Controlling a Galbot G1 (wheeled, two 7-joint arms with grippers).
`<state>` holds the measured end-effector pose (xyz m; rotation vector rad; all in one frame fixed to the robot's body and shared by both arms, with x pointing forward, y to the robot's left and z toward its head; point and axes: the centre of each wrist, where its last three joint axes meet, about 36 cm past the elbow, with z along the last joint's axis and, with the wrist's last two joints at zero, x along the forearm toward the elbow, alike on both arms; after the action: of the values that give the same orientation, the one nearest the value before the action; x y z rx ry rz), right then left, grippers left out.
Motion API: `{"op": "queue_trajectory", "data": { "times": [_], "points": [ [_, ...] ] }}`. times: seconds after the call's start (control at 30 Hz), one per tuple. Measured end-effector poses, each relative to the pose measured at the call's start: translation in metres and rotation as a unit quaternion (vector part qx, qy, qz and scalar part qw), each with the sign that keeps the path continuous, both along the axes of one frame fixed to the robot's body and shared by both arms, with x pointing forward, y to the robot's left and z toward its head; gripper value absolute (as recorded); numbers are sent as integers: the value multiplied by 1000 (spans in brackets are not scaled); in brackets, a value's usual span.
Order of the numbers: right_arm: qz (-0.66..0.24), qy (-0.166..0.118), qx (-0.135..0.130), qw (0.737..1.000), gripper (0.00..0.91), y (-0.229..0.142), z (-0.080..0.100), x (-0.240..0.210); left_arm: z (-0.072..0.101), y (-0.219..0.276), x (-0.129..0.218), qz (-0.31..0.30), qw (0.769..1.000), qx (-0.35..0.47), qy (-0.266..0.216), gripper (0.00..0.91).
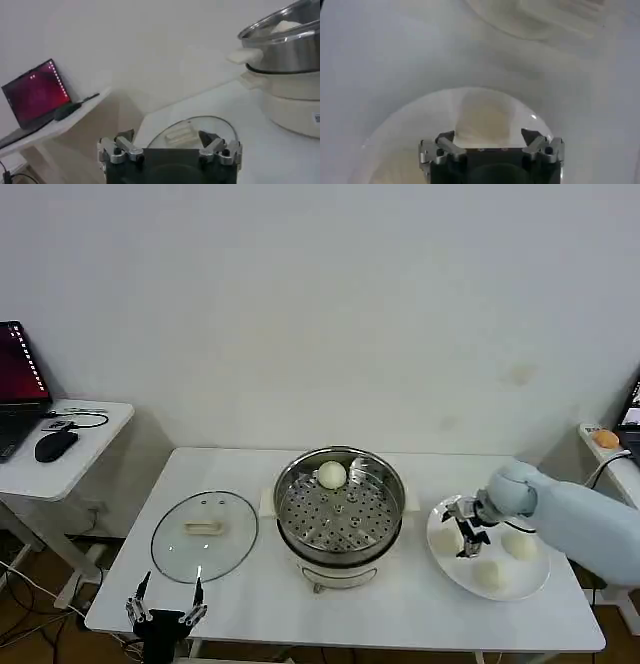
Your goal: Take steamed baozi put them in steamer then cover it.
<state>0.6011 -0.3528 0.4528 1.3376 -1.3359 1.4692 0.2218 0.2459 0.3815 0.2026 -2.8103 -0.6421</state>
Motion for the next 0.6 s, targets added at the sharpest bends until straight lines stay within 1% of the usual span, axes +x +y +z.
{"op": "queue_trajectory", "data": {
  "times": [0.1, 0.17, 0.23, 0.33, 0.47, 0.6],
  "points": [
    [-4, 2, -3, 1000, 736, 1, -2, 2, -1, 0, 0, 0, 1000, 0, 1, 907],
    [-6, 2, -4, 1000, 725, 2, -2, 3, -1, 0, 1, 0, 1000, 0, 1, 907],
    [-8, 3, -4, 1000, 655, 3, -4, 4, -1, 0, 1, 0, 1000, -1, 0, 907],
    [-10, 6, -3, 1000, 605, 5, -4, 6, -1, 0, 1, 0, 1000, -1, 0, 907],
    [-12, 7, -3, 1000, 605, 5, -2, 6, -1, 0, 0, 1, 1000, -1, 1, 907],
    [-15, 6, 0, 1000, 615, 2, 6, 7, 1, -1, 0, 2, 1000, -1, -1, 907]
  ]
}}
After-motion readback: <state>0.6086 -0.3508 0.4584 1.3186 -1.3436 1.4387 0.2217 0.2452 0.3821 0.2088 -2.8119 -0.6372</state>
